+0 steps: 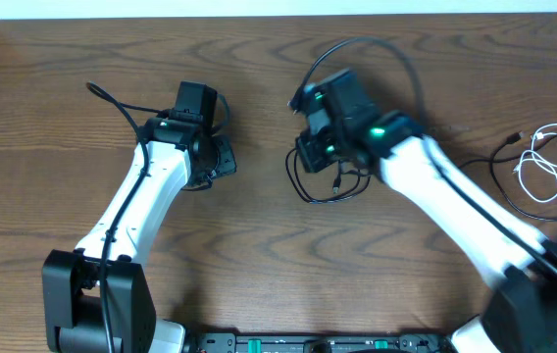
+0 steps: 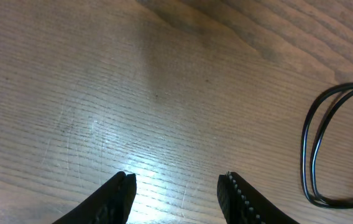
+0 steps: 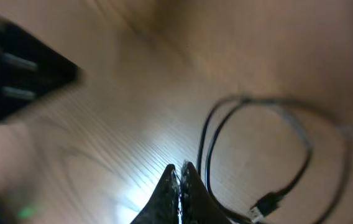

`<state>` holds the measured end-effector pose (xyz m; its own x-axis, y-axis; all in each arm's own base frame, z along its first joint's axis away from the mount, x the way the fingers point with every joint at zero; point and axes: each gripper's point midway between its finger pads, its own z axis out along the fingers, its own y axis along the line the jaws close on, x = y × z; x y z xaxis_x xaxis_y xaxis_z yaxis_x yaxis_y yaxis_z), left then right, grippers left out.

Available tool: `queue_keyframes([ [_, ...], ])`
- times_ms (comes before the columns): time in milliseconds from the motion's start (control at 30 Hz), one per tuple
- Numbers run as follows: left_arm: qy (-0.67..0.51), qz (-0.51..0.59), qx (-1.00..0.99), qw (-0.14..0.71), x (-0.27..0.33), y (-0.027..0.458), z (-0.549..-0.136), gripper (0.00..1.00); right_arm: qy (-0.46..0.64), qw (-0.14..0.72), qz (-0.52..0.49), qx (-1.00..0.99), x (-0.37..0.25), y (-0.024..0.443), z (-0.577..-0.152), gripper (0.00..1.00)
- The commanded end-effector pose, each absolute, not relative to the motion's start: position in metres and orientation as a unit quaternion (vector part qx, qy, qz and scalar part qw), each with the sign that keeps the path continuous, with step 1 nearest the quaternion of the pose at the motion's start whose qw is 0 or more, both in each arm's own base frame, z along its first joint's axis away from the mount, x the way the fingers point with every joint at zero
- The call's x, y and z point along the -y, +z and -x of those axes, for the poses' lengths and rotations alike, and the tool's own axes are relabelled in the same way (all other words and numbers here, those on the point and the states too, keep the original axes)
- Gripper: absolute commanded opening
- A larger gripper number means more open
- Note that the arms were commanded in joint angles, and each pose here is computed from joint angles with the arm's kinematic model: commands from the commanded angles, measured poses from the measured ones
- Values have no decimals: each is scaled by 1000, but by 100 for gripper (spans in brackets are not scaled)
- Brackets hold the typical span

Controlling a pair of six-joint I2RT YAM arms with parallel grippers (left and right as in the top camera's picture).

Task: Untangle cables
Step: 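Grasp the remaining black cable with the right gripper and lift it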

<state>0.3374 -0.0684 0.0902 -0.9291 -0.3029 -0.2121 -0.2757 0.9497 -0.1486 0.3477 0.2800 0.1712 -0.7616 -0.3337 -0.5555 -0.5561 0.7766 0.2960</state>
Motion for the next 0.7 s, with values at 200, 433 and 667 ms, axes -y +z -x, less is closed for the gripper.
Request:
queue_keyframes([
  [200,-74,149,-980,110,74,90,-339,48,140,246,179,-942,-241,167,-353,13],
  [433,-74,149,-980,109,74,90,-338,48,41,162,24,-986,-197,113,-345,22],
  [667,-74,149,-980,109,74,90,-338,48,-4,82,-75,-994,-170,62,-339,26],
])
